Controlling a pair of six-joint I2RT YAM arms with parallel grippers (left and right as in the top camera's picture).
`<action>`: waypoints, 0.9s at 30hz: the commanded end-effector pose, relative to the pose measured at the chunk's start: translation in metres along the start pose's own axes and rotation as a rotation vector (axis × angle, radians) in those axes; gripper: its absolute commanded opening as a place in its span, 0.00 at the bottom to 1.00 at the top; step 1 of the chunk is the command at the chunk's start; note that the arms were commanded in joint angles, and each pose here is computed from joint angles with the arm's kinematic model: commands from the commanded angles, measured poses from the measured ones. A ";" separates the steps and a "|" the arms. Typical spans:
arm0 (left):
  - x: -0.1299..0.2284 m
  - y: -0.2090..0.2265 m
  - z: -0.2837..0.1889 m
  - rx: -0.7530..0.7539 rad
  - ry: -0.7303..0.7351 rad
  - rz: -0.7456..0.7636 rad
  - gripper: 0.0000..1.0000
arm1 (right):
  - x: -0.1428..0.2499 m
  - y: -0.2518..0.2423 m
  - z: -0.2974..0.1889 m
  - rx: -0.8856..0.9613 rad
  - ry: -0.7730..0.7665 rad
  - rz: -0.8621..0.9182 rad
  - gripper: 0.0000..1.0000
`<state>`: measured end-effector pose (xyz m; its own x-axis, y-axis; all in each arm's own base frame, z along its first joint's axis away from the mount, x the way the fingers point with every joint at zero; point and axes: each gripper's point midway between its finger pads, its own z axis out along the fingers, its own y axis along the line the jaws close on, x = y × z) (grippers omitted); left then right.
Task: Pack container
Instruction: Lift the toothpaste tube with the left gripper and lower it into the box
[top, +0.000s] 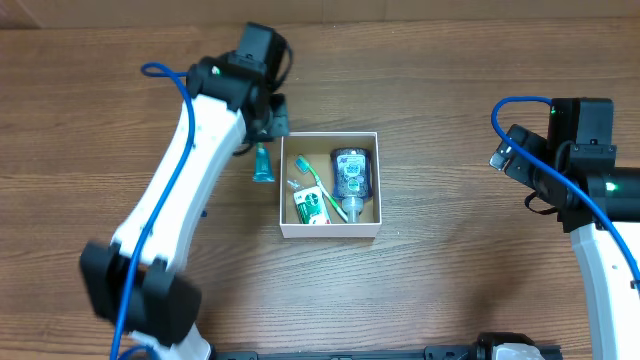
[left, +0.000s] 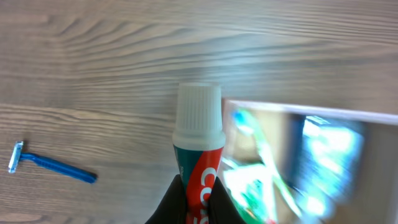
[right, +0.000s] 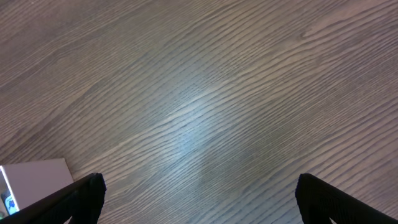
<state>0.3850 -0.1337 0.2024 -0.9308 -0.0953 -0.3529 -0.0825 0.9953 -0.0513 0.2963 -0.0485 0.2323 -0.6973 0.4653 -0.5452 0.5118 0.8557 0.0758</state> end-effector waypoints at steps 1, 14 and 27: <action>0.019 -0.038 -0.034 0.073 -0.027 0.028 0.08 | -0.007 0.000 -0.005 -0.002 -0.024 0.009 1.00; 0.058 -0.068 0.015 0.018 -0.004 0.013 0.12 | -0.007 0.000 -0.005 -0.002 -0.024 0.009 1.00; 0.057 -0.072 0.035 0.035 -0.034 0.007 0.31 | -0.007 0.000 -0.005 -0.002 -0.024 0.009 1.00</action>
<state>0.3485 -0.2150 0.1550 -0.9235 -0.0785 -0.3756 -0.0460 0.9944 -0.0946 0.2962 -0.0483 0.2323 -0.6976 0.4651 -0.5450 0.5115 0.8559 0.0757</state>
